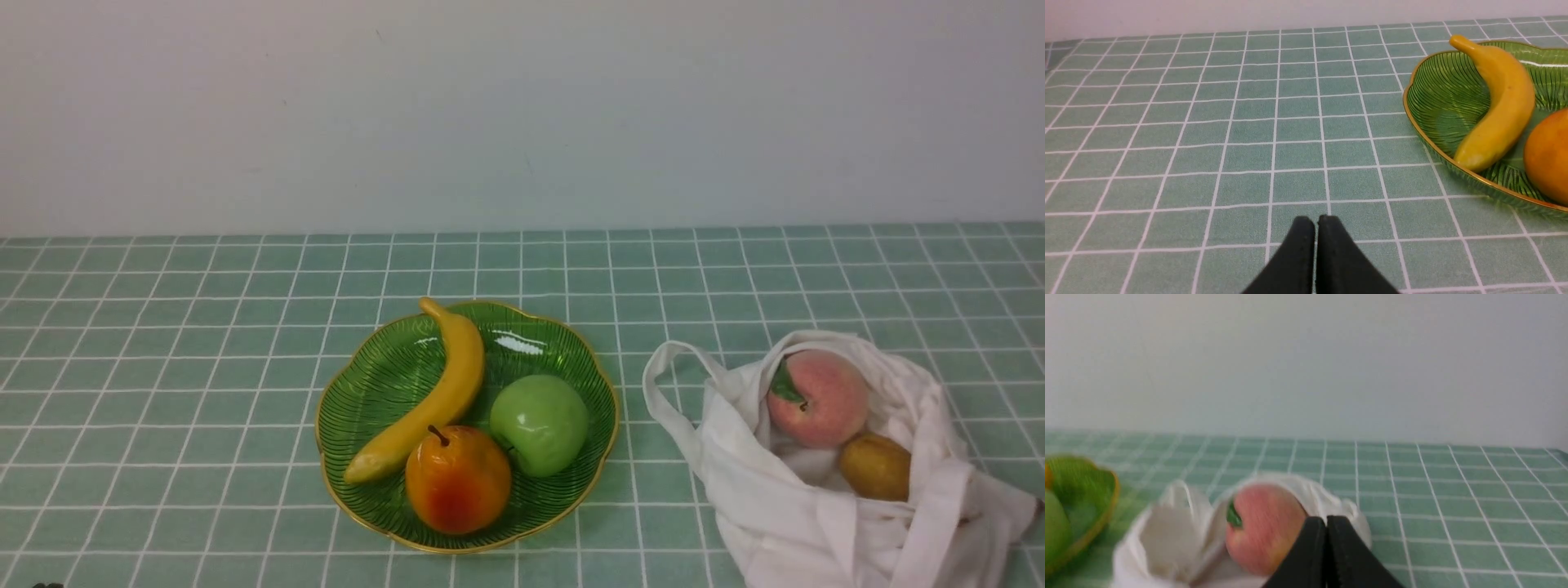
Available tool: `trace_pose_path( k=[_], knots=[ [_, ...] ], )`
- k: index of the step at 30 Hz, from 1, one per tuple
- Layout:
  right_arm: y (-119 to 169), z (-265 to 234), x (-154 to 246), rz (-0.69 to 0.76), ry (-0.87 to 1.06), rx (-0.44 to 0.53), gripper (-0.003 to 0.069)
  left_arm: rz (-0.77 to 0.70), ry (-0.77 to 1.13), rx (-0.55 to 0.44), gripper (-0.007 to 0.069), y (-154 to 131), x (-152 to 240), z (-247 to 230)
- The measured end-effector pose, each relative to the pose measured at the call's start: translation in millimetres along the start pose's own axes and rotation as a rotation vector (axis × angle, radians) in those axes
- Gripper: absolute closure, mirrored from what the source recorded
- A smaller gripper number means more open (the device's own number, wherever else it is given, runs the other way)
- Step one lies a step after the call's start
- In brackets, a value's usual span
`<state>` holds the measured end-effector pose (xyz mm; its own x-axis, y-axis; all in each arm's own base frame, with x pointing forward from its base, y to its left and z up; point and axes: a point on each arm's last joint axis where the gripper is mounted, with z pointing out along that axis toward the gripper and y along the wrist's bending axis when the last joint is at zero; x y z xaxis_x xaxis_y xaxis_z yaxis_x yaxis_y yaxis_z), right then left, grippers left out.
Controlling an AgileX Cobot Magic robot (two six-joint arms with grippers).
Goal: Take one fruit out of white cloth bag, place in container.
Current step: 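Reach into the cloth bag and grasp the peach with the right gripper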
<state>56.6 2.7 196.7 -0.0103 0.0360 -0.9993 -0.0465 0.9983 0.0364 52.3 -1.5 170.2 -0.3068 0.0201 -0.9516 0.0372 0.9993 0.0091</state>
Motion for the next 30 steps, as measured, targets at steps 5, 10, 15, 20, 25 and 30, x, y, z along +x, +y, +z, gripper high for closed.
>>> trace_pose_path(
  k=[5, 10, 15, 20, 25, 30],
  knots=[
    [-1, -1, -13, 0.309, -0.14, -0.015, 0.0673, 0.0, 0.0, 0.0, 0.0633, 0, 0, 0],
    [-2, -2, -18, 0.417, -0.198, -0.02, 0.0673, 0.0, 0.0, 0.0, 0.0633, 0, 0, 0],
    [-3, -3, -22, 0.474, -0.245, -0.024, 0.0673, 0.0, 0.0, 0.0, 0.0633, 0, 0, 0],
    [-3, -8, -44, 0.574, -0.327, -0.057, 0.0673, 0.0, 0.0, 0.0, 0.0633, 0, 0, 0],
    [10, 0, -111, 0.434, -0.004, -0.076, 0.0673, 0.0, 0.0, 0.0, 0.0633, 0, 0, 0],
    [19, 47, -128, 0.215, 0.512, -0.079, 0.0673, 0.0, 0.0, 0.0, 0.0633, 0, 0, 0]
  ],
)
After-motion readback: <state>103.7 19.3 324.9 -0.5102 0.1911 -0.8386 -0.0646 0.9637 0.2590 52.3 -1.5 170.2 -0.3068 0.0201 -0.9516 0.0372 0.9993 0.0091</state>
